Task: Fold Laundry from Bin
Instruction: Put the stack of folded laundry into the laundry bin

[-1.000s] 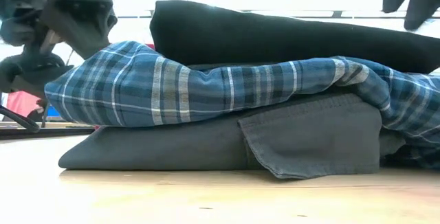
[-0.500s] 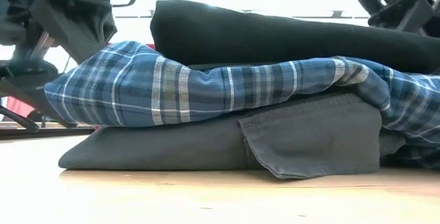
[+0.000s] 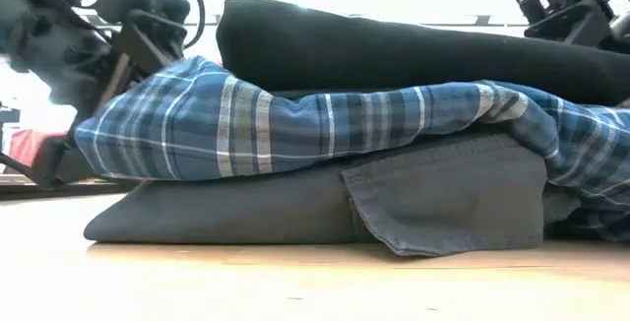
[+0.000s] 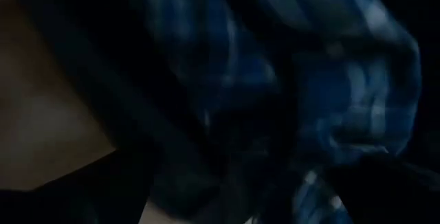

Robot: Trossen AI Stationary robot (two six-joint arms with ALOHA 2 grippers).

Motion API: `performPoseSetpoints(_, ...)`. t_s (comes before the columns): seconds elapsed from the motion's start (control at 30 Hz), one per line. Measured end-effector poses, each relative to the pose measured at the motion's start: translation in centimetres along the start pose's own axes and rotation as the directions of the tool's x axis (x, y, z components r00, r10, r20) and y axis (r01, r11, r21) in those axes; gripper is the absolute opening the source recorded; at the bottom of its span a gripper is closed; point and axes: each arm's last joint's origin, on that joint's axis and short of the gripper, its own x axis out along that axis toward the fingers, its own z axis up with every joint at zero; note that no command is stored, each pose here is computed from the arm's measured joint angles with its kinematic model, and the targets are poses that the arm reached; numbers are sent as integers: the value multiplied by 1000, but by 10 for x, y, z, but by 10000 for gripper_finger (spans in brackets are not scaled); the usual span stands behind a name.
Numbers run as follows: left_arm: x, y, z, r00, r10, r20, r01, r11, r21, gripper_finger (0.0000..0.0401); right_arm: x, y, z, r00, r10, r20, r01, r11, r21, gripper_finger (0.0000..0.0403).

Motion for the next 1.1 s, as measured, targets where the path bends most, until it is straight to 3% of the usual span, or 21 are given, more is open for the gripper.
performPoseSetpoints(0.4, 17, 26, 14, 999, -29, 42, 28, 999, 25, 400, 18, -21, 8, 990, -133, 55, 129, 990, 58, 348)
performPoseSetpoints(0.57, 28, 26, 16, 998, -37, 55, 36, 999, 24, 400, 32, -16, 15, 994, -90, 60, 86, 995, 56, 348)
performPoseSetpoints(0.7, 32, 22, 18, 998, -44, 53, 41, 997, 58, 400, 44, -3, 23, 997, -72, 24, 72, 997, -14, 348)
performPoseSetpoints(0.9, 35, 10, 18, 996, -82, 45, 77, 992, 105, 367, 58, 11, 28, 993, -101, -57, 99, 994, -47, 347)
performPoseSetpoints(1.1, 35, 12, 15, 998, -44, 40, 42, 997, 58, 340, 44, -1, 30, 977, -204, -59, 202, 979, -32, 347)
